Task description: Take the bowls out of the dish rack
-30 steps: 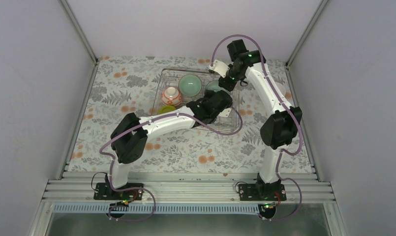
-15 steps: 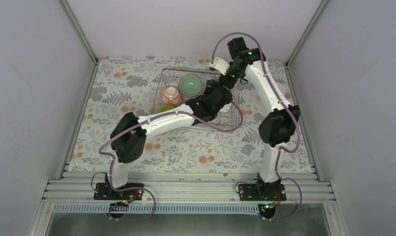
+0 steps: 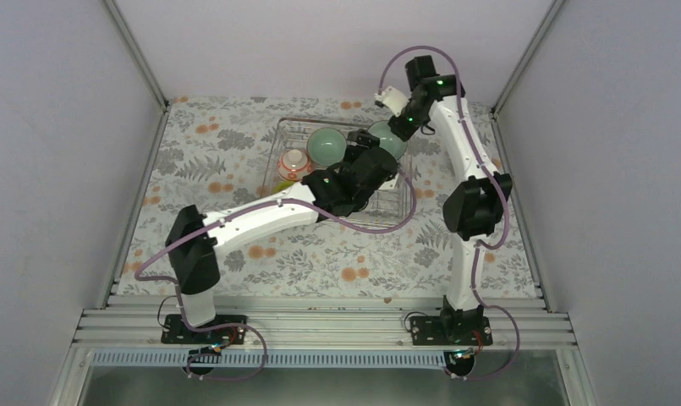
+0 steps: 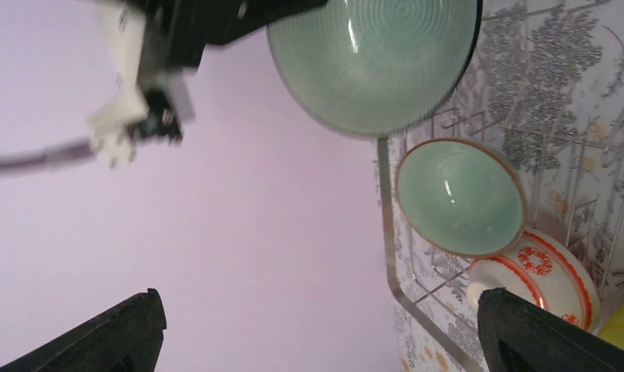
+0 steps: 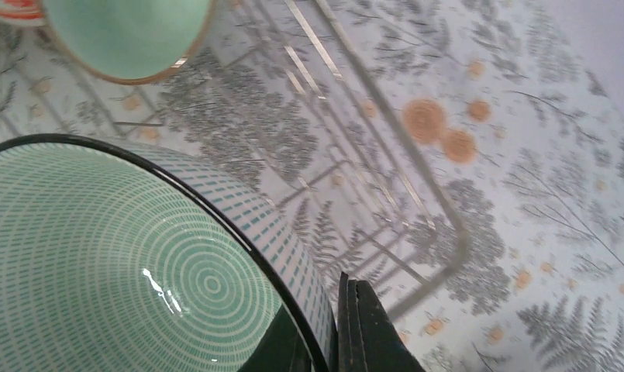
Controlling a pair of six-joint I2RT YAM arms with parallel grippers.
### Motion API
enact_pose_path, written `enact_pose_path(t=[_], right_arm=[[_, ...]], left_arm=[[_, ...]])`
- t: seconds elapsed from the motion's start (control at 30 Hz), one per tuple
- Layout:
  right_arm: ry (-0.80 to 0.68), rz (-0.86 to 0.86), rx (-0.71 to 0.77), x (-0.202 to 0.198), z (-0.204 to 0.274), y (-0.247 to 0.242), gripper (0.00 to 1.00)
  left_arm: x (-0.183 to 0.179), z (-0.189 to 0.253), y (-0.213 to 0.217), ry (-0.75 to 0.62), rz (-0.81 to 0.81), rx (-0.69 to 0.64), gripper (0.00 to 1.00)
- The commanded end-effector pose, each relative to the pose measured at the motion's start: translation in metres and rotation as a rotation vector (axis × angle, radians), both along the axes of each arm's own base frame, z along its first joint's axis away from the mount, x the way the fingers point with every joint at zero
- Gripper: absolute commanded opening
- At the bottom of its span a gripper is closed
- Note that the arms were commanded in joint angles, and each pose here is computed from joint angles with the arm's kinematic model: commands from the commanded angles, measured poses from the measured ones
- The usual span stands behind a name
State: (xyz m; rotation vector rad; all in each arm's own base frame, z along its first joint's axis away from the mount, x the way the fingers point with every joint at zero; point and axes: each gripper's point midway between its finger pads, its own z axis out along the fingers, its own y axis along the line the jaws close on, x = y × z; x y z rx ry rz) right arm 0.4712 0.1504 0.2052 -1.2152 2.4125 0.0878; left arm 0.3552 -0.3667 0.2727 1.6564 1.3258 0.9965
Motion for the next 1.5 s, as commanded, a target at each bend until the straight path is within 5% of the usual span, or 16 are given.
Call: enact_pose_path(t=[0.0,0.37,0.87,1.47], right_arm=[[-0.082,-0.108,0.047,0.017,0.033,-0.031,0.04],[-0.09,-0.317,0.081,0.006,0.045,-0.135,0.04],[-0.078,-0.64,0.115,-0.022,0.025,-0.276,0.04],[-0.15,-0.745,0.236,0.028,-0.022,-0.299,0.04]], left_arm=[[-0.009,0.032,0.024,-0.026,0.044,-0.068,1.0],[0.033,0.052,0.105,0.063,0.162,-0.278,1.0],[0.074,-0.007,0.177,0.249,0.29,-0.49,1.0],[0.079,-0.031,0.19,0.331,0.308,-0.566,1.0]])
